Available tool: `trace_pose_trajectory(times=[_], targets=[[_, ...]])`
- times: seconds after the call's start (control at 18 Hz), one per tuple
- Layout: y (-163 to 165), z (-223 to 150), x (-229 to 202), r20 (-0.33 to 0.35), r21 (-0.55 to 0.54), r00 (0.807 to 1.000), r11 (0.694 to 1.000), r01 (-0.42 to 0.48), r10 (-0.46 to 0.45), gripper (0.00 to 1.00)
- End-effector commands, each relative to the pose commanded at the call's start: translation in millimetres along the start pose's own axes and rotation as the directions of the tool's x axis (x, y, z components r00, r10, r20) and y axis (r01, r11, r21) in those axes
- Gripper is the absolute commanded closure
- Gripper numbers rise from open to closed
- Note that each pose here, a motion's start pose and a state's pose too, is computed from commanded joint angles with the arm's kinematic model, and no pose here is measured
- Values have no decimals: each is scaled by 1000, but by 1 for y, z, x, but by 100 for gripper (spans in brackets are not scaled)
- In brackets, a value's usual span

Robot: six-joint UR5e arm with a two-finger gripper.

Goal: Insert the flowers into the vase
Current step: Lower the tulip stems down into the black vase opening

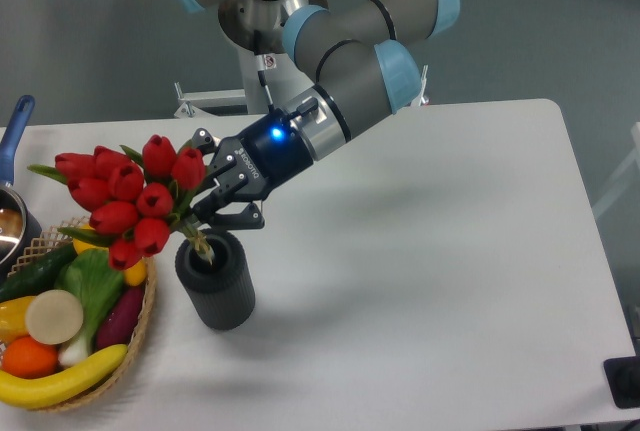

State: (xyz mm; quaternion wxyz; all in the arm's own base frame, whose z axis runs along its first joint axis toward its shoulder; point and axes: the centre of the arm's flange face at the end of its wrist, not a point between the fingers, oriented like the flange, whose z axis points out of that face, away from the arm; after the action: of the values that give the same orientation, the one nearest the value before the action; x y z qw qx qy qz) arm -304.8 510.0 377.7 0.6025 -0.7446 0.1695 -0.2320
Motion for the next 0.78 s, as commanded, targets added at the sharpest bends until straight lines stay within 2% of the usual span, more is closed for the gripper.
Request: trace_pose_trajectory(times=[0.39, 0.78], targets=[[35, 9, -6, -15, -8, 999, 999, 36, -37, 73], [56, 11, 2, -21, -12, 999, 999, 31, -31, 73]])
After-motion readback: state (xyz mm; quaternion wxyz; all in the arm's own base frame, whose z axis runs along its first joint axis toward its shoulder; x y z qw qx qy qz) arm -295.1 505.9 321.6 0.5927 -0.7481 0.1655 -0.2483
